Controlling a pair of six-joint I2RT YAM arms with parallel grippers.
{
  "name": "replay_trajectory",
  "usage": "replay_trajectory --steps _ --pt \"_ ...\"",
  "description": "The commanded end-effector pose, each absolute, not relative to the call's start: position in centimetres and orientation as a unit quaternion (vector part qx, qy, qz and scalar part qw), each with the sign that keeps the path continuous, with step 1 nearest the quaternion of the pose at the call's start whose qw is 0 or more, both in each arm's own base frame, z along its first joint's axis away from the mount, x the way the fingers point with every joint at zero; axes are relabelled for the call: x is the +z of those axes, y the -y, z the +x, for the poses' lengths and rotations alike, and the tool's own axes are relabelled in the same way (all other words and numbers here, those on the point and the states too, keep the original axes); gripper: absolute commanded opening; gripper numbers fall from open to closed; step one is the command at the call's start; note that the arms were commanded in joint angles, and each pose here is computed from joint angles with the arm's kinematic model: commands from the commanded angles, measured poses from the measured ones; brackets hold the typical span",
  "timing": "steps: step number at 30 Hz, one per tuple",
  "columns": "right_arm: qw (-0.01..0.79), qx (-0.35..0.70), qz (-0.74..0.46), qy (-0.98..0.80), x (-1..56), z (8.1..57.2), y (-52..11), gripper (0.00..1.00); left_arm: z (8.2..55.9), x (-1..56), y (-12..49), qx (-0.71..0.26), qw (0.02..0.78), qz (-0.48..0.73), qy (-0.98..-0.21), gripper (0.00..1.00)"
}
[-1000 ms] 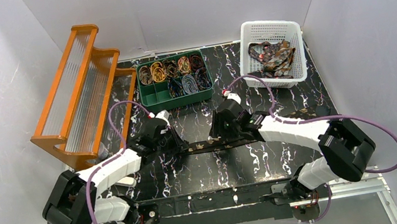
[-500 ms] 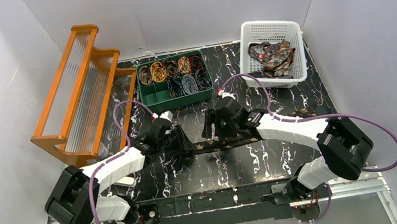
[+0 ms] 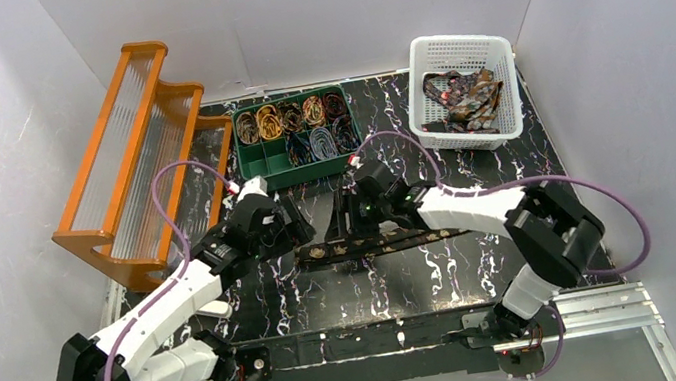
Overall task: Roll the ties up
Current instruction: Roll the tie at the center of the board.
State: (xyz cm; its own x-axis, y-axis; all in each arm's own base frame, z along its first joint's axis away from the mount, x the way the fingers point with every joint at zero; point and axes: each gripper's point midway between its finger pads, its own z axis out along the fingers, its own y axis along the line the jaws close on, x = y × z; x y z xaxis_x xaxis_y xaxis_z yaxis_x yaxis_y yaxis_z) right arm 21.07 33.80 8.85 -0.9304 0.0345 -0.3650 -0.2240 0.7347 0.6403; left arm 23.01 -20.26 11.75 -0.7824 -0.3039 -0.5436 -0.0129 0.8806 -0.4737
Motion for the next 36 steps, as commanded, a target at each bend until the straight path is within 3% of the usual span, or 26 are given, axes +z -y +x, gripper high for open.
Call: replay_trajectory --steps 1,22,29,36 --pt "0.142 0.445 -0.074 -0.881 10.9 20.7 -37.6 0.64 21.6 9.1 16.3 -0.156 0.293 -0.114 -0.936 0.82" --pt "0.080 0.360 -0.041 -0.929 5.4 20.9 -37.0 0.45 21.0 6.1 16.4 -0.238 0.220 -0.130 -0.937 0.81" --pt "0.088 0.379 -0.056 -0.919 6.6 21.0 -37.6 0.23 20.4 5.2 17.1 -0.259 0.206 -0.120 -0.936 0.80" --pt "0.094 0.364 -0.054 -0.925 6.9 20.9 -36.8 0.19 20.5 4.7 17.6 -0.272 0.211 -0.115 -0.932 0.80"
